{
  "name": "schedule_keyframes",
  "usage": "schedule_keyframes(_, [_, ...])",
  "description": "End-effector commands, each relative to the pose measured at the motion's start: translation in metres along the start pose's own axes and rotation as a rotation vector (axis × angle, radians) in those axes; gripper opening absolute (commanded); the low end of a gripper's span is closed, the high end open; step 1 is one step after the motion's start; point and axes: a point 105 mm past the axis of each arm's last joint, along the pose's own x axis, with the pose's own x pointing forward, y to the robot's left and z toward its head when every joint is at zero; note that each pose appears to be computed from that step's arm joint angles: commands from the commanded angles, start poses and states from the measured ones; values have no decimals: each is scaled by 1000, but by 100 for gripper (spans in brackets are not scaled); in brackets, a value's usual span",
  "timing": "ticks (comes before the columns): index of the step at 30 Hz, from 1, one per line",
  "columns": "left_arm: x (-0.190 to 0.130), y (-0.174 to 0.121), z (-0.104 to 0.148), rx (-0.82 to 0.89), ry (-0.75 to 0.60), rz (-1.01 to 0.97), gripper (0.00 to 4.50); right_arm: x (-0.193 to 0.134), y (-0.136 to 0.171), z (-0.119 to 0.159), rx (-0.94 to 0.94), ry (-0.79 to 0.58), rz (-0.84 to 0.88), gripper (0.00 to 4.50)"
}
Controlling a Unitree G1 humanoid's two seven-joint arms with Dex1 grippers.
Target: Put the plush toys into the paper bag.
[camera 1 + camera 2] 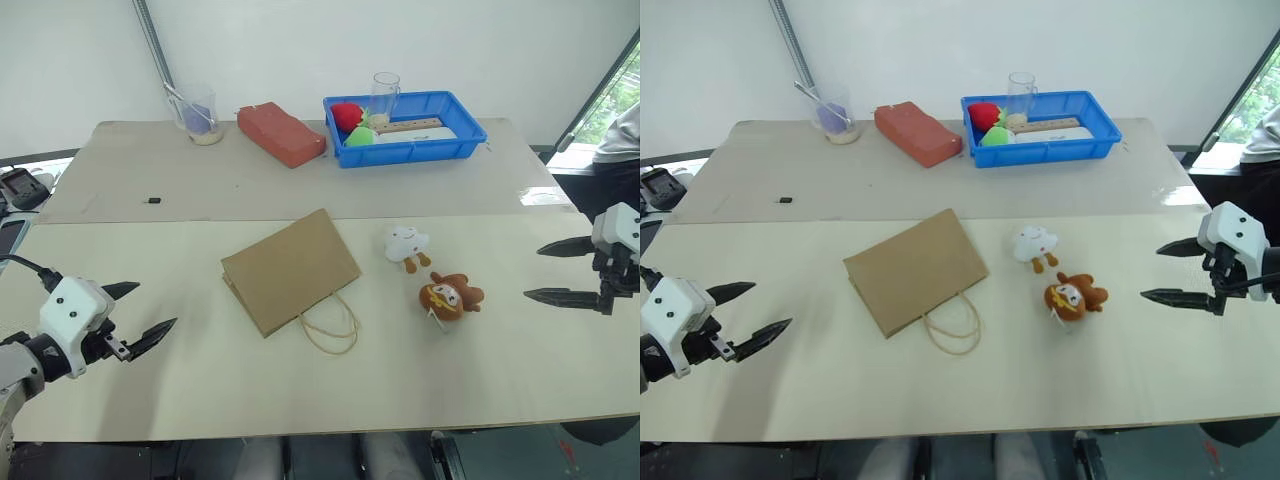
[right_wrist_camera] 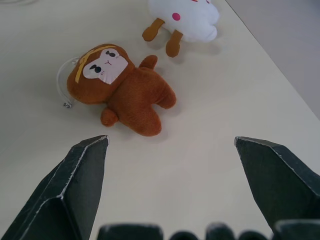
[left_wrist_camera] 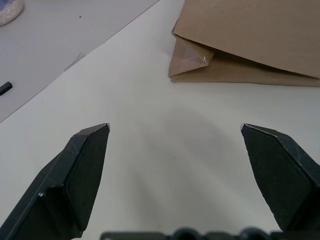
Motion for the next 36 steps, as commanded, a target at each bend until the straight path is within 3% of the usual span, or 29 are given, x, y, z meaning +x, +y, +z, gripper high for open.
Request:
schedule_keyframes(1, [0, 2, 16, 58, -41, -23, 449, -7, -3, 8, -27, -16, -20, 450])
schedule_keyframes(9, [16, -25, 40, 86, -92, -201, 449, -8, 2, 12, -25, -33, -25, 450])
schedule_keyframes(13, [31, -50, 56, 105, -131, -346, 449, -4, 14, 28, -22, -88, -4, 450])
schedule_keyframes(17, [59, -82, 69, 148, -182, -545, 449, 8, 38, 67, 9, -222, 58, 450])
schedule_keyframes(25, [106, -124, 85, 259, -282, -737, 449, 13, 87, 84, 14, -224, 167, 450])
schedule_keyframes(36, [154, -156, 82, 325, -351, -740, 449, 20, 109, 82, 59, -224, 202, 450])
